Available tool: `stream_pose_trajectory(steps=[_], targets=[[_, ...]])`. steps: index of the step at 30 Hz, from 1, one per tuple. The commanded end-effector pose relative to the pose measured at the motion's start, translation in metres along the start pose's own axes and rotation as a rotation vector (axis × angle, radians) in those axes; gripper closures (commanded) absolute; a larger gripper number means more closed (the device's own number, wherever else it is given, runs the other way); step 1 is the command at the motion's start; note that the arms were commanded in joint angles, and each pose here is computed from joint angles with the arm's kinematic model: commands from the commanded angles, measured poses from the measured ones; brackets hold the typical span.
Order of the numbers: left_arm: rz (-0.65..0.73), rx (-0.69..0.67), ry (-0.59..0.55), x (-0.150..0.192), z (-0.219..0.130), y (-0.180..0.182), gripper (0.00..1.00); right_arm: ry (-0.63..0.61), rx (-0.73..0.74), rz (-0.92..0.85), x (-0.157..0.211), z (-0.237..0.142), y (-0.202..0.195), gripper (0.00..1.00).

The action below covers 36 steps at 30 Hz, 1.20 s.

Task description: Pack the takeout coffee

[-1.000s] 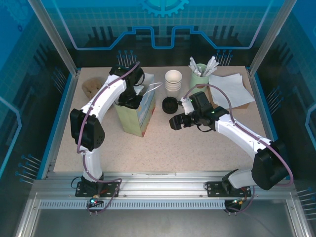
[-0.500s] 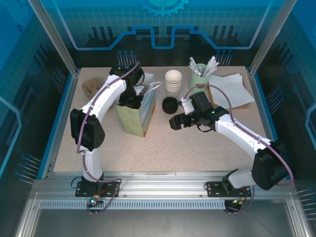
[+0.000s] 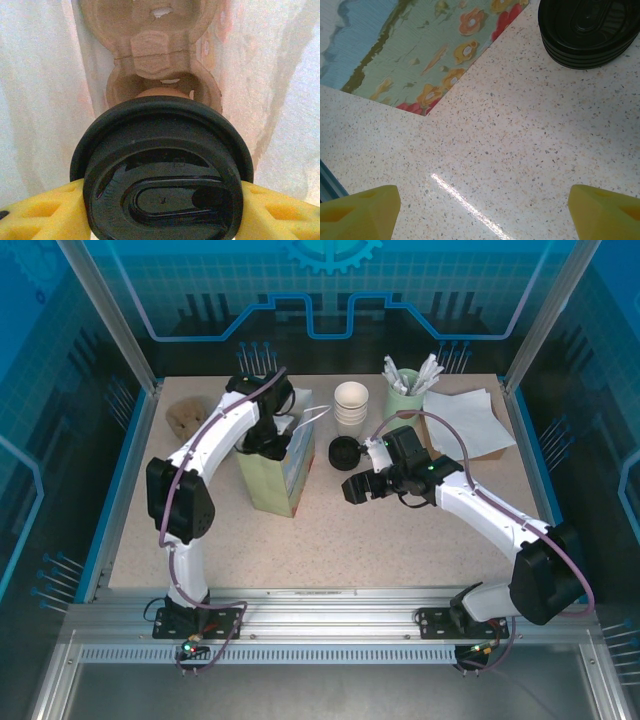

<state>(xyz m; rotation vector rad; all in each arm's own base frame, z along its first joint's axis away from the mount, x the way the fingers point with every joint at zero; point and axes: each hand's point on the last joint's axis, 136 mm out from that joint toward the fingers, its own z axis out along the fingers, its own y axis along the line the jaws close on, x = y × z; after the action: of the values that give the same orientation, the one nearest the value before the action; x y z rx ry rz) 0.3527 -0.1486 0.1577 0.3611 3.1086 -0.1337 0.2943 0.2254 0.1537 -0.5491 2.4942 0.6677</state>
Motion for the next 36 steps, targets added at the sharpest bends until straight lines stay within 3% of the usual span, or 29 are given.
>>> stream_pose_trajectory(steps=[1,36], targets=[[0.014,0.015,0.037,0.005,0.004,-0.005,0.60,0.000,-0.001,-0.026,-0.003,0.001,0.005,0.11],[0.007,-0.008,0.079,-0.003,0.040,-0.001,0.60,0.004,0.007,-0.030,0.000,0.001,0.005,0.11]])
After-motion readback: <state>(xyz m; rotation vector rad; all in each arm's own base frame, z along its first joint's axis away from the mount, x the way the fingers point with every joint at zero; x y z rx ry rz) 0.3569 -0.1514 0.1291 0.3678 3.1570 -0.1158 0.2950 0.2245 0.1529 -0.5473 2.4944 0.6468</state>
